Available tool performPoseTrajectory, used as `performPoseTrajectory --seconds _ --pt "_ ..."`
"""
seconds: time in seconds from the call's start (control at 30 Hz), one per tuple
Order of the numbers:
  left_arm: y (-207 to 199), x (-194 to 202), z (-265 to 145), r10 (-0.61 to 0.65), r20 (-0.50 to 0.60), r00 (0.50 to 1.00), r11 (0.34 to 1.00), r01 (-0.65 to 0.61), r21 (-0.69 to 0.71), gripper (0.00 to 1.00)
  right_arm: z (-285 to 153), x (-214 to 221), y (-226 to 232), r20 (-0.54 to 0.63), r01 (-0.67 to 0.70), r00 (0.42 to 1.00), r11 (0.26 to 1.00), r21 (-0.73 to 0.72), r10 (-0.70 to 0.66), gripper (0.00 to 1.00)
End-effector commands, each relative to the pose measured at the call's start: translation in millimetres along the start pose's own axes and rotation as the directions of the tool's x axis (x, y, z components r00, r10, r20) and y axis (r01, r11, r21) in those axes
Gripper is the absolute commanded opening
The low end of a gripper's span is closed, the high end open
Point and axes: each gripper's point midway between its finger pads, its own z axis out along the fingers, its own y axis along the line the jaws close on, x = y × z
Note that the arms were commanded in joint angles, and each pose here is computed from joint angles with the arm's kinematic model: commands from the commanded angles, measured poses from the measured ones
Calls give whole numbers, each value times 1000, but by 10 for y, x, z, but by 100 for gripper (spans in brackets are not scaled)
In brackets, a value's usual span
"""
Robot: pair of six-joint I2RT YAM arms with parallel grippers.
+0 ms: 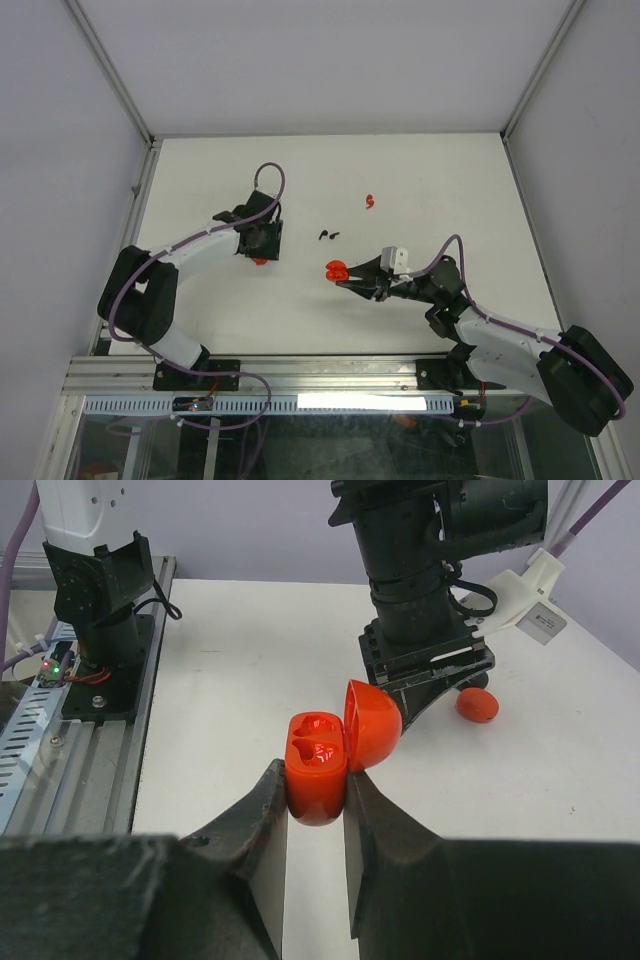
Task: Insert the wireless bluetooth earbuds into the charging case
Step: Pick up the earbud from the center of the board.
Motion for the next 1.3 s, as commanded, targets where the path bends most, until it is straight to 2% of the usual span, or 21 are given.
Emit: performPoseTrajectory --seconds 0.0,0.63,1.03,1.27 --pt "0 -272 -6 -32 70 997 999 33 -14 38 73 -210 -61 52 65 997 998 6 -65 0" --pt "83 -205 144 -38 25 999 997 39 -72 36 88 -187 -41 44 61 997 998 -5 -60 0" --pt "-29 -495 -233 -52 140 989 999 53 -1 38 99 -192 -16 43 60 997 998 -19 -59 0" --pt "64 -423 -200 -54 109 993 997 60 -56 38 108 -165 0 34 52 998 998 -29 -51 0"
